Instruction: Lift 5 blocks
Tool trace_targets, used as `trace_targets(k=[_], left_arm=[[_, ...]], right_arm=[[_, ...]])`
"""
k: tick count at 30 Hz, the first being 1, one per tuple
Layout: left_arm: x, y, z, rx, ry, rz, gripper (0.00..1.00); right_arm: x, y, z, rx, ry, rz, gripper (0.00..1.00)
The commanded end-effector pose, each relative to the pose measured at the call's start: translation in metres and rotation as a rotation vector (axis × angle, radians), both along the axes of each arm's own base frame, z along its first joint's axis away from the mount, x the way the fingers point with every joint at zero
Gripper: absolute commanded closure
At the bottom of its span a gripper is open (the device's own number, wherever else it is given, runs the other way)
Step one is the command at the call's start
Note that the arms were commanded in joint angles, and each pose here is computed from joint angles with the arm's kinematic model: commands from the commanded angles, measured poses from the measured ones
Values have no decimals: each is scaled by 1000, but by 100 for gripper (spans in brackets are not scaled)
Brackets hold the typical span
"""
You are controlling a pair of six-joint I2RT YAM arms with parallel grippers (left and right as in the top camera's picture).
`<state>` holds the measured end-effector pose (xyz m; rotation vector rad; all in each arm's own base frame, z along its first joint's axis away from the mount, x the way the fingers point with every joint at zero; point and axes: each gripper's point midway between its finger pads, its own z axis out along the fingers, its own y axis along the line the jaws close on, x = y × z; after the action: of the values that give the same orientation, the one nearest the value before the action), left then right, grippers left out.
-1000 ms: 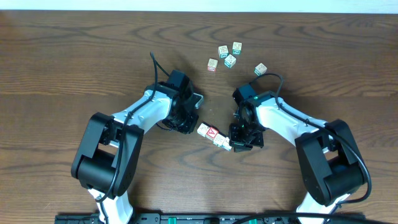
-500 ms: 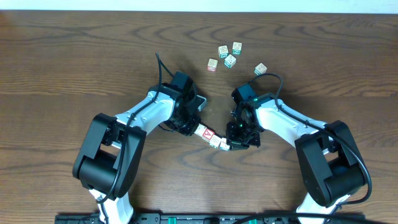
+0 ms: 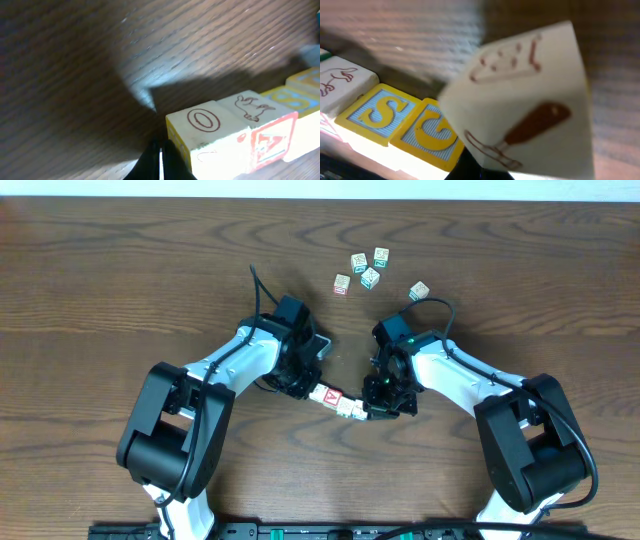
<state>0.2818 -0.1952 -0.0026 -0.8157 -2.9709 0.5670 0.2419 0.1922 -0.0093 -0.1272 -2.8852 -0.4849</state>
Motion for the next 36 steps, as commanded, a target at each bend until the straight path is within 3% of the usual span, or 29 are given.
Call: trace_targets(k=[1, 25, 36], left_arm=[[-18, -8, -6, -23, 54, -49, 93], [-23, -9, -6, -14, 75, -36, 92], [-21, -8, -7, -7, 63, -36, 86]], right_arm=[[0, -28, -45, -169, -14, 8, 99], [31, -42, -49, -183, -156, 105, 99], [19, -53, -49, -235, -114, 132, 99]])
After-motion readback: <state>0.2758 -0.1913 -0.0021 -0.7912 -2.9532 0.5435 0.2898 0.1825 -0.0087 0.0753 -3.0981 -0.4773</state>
